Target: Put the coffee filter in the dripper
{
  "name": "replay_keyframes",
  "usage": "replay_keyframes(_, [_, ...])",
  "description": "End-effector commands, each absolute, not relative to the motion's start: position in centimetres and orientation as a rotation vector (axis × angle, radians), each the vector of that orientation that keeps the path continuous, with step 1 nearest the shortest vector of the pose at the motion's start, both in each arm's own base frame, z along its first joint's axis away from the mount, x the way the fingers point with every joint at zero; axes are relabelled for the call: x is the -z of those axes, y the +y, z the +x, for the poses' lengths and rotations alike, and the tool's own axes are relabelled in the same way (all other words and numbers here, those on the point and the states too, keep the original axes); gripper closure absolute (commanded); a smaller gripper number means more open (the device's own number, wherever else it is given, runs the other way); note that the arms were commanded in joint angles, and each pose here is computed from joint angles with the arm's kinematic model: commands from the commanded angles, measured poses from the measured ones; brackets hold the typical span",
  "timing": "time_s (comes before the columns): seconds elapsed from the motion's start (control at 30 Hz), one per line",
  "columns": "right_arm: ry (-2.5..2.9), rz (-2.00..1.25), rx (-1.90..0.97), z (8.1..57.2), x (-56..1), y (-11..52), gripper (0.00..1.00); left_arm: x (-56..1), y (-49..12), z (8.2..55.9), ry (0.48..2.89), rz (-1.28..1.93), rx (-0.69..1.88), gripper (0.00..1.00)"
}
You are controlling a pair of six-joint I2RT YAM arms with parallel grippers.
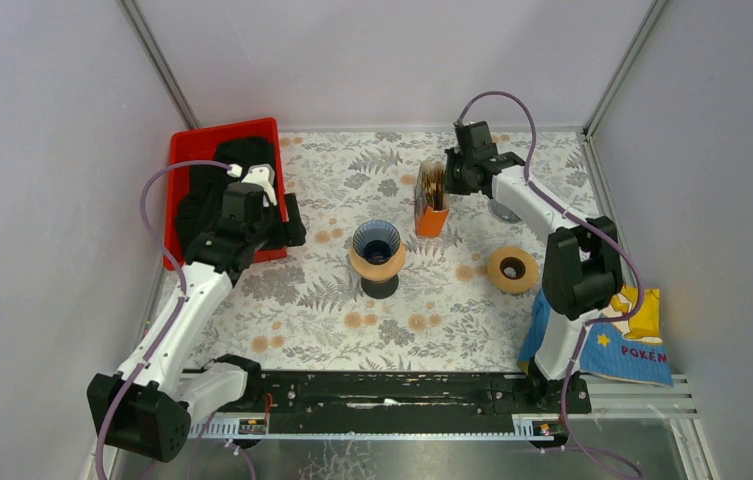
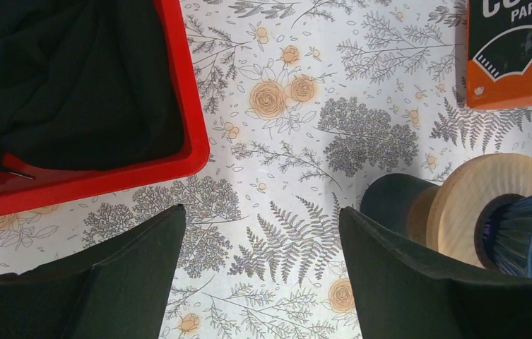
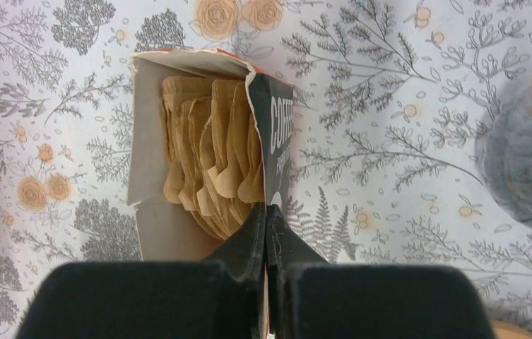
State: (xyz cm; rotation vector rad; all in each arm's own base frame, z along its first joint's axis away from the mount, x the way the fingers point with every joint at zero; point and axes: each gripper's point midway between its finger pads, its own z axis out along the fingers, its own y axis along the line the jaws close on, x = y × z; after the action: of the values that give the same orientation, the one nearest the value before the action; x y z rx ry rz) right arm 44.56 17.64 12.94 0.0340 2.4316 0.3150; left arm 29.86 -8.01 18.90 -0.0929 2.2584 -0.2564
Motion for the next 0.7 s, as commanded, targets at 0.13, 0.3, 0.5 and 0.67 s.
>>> replay_keyframes(0.13, [2.414, 0.009, -0.333, 46.6, -13.3, 18.4, 0.99, -19.5, -7.7, 31.4, 2.204, -0.094, 0.289, 0.14])
replay_keyframes(0.3, [2.43, -0.018, -0.317, 46.7, -13.5, 18.4, 0.89, -19.4, -7.5, 31.5, 2.203, -0.103, 0.296, 0.14])
replay_keyframes(0.5, [2.375, -0.047, -0.332, 46.9, -16.8, 18.5, 0.77, -19.6, -7.6, 31.6, 2.197, -0.105, 0.315, 0.15])
replay_keyframes(0.67, [2.338, -0.049, -0.335, 47.1, -19.0, 18.5, 0.73, -21.0, -7.9, 32.0, 2.164, -0.106, 0.335, 0.15])
